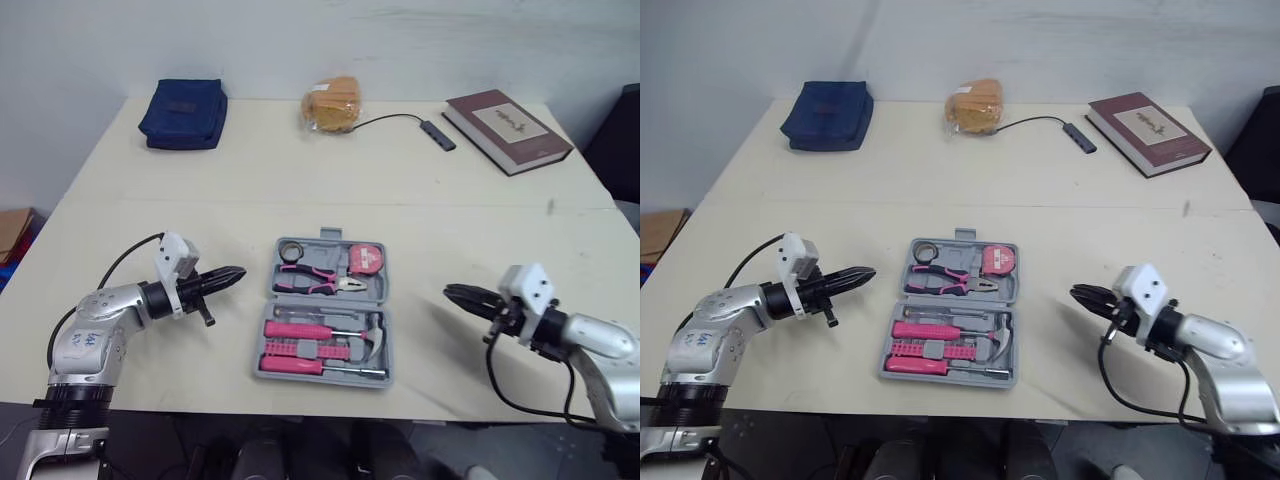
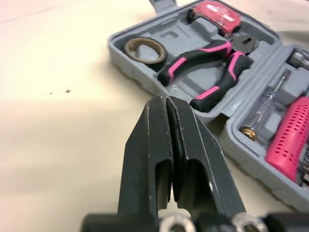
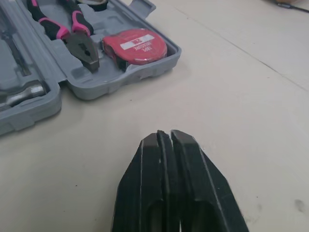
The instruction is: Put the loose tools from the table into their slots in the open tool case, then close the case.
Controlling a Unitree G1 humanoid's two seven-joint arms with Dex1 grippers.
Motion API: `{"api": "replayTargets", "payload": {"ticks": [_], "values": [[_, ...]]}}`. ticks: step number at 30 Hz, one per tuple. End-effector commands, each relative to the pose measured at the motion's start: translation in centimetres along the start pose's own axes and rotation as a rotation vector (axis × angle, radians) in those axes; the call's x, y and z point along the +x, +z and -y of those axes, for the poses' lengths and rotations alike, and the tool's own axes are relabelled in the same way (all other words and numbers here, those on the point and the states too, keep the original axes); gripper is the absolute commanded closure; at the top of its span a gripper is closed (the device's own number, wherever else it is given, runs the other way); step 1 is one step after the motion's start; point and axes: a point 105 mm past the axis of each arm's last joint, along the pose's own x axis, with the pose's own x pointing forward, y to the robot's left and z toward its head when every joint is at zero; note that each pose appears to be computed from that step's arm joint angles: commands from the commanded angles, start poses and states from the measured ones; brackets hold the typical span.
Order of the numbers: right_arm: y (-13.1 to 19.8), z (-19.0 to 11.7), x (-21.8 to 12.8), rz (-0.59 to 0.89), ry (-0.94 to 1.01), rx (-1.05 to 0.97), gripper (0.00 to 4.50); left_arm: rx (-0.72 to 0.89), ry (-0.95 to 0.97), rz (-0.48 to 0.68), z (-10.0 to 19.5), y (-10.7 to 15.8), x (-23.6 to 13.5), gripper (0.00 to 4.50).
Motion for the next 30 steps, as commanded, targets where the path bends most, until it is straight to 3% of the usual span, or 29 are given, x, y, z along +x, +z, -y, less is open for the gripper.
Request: {"api": "replayTargets", "payload": {"ticks": [1,16,22,30], "values": [[-0.3,-1.2,1.5,-0.004,0.071,-0.026,4.42,0.063,-0.033,-0.092,0.8,-1.0,0.8,4.5],[0.5,-4.1,5.3,0.01,0.213,-0.013,4.42,0.0,-0.11,-0.091,2.6,-1.1,2.5,4.5],[0.6,-3.4,6.3,0.002,0.208,-0.015,4.42,-0.016,-0.152,-0.091,3.6,-1.2,3.3,4.5],[0.8,-1.2,7.7,-0.008,0.182,-0.012,4.42,0.029,-0.071,-0.084,1.8,-0.2,5.2,4.5]]}}
